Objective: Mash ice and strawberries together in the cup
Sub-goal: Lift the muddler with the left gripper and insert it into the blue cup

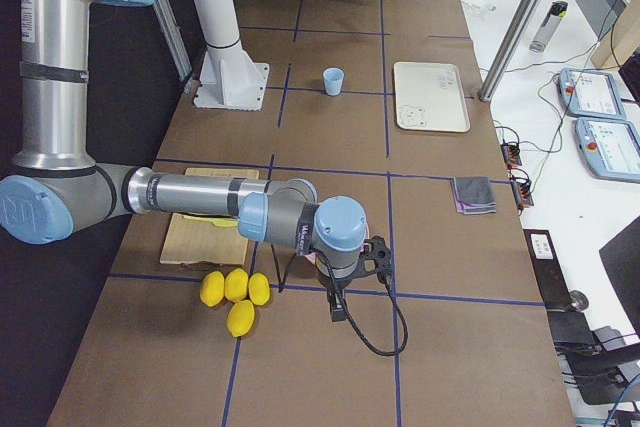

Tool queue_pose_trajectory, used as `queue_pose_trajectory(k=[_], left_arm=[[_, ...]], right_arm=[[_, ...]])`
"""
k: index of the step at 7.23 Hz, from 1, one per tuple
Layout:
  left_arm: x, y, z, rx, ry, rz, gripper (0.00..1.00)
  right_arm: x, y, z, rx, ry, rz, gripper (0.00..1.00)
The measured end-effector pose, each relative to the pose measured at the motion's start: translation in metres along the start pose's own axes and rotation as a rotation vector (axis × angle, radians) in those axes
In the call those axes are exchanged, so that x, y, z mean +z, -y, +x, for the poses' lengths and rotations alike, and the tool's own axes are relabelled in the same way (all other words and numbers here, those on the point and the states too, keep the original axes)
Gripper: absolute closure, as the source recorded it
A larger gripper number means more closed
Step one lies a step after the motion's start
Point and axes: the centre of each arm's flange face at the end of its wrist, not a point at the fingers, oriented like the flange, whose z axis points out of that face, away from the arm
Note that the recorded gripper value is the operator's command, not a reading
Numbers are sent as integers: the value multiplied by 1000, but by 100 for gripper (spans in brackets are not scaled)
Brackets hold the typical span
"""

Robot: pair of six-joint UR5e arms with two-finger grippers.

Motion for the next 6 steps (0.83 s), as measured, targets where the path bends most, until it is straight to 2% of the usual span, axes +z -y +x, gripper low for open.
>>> queue_pose_trajectory(k=[3,6], left_arm=[[-21,42,51,142,-88,194,100],[5,93,175,381,-303,373,100]], right_arm=[[-1,0,-1,0,0,1,1],[-4,0,-4,-6,0,8,1]])
